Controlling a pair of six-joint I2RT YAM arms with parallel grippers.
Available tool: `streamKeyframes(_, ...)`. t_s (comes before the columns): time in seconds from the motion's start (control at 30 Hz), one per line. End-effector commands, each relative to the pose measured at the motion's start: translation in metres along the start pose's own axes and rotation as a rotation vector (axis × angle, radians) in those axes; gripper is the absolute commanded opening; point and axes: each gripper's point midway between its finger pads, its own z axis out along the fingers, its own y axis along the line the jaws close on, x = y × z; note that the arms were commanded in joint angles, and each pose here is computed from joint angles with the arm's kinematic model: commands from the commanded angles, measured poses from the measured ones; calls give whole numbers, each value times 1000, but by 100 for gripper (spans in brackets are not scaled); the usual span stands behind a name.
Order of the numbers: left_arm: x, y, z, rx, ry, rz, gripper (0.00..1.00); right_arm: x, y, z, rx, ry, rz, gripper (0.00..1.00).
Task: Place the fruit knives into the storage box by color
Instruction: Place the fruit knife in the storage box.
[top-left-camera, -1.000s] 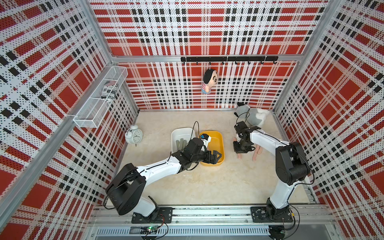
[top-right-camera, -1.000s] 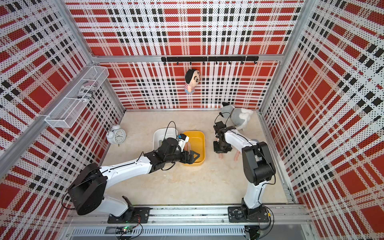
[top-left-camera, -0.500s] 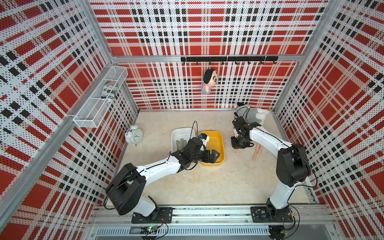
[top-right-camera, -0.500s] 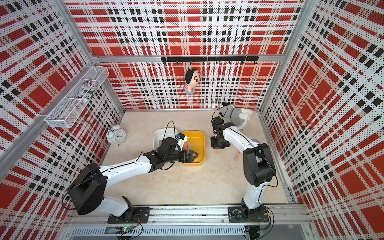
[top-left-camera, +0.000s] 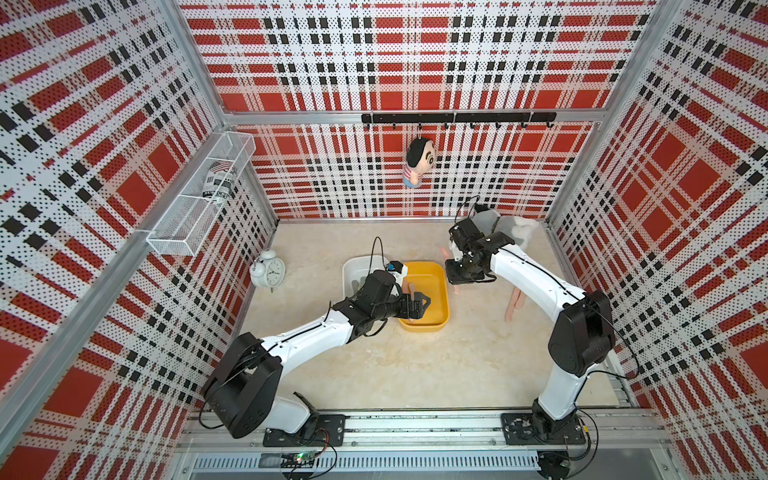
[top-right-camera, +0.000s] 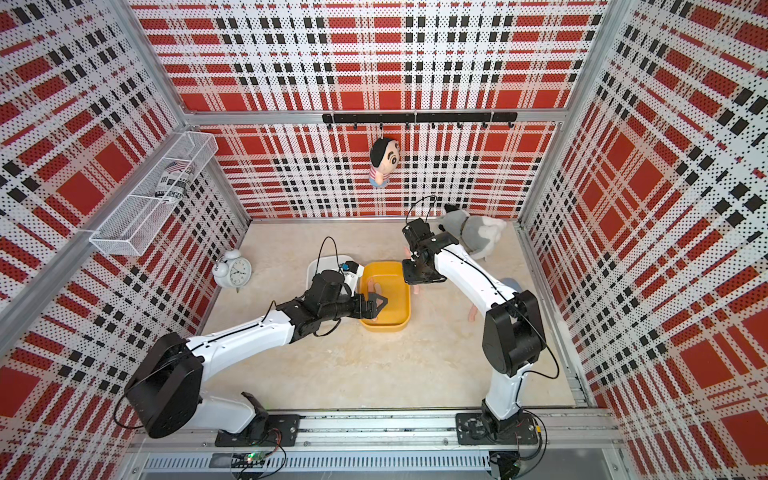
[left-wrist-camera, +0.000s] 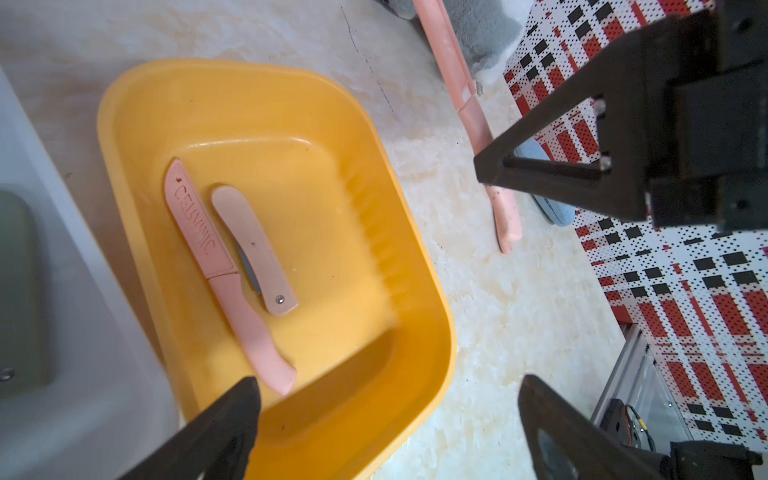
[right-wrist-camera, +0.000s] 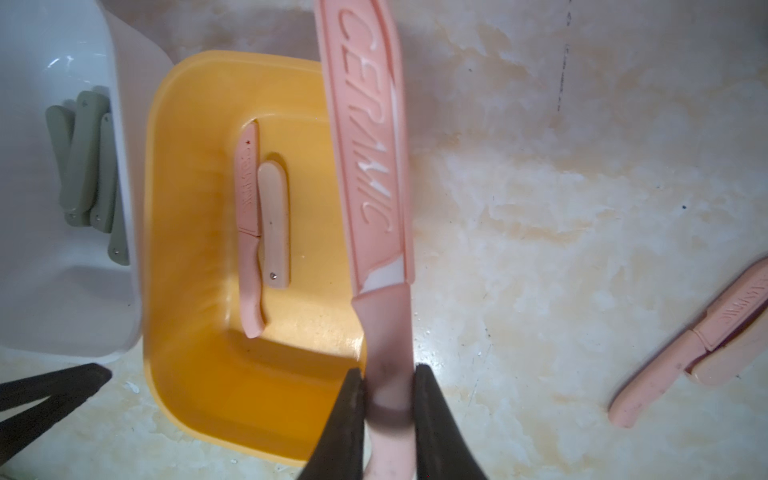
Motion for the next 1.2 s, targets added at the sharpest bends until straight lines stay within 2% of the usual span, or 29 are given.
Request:
streamKeyframes(0.0,2,11,-8,-28,-7,2,98,2,19,11,-26,27,-6,19)
streamKeyframes(0.2,2,22,-17,-44,-24,-15,98,5,53,34,-96,48,-18,19)
streamKeyframes(0.37,4,26,-22,-46,-33,-27,98,8,65,57,-136,66,-1,19)
streamKeyframes(0.67,3,28,-26,-44,-47,-34,98,16,67,95,-139,115,43,19)
streamKeyframes(1.17,3,27,-25,-35,-49,-37,98,33,59,120,-101,168,48,20)
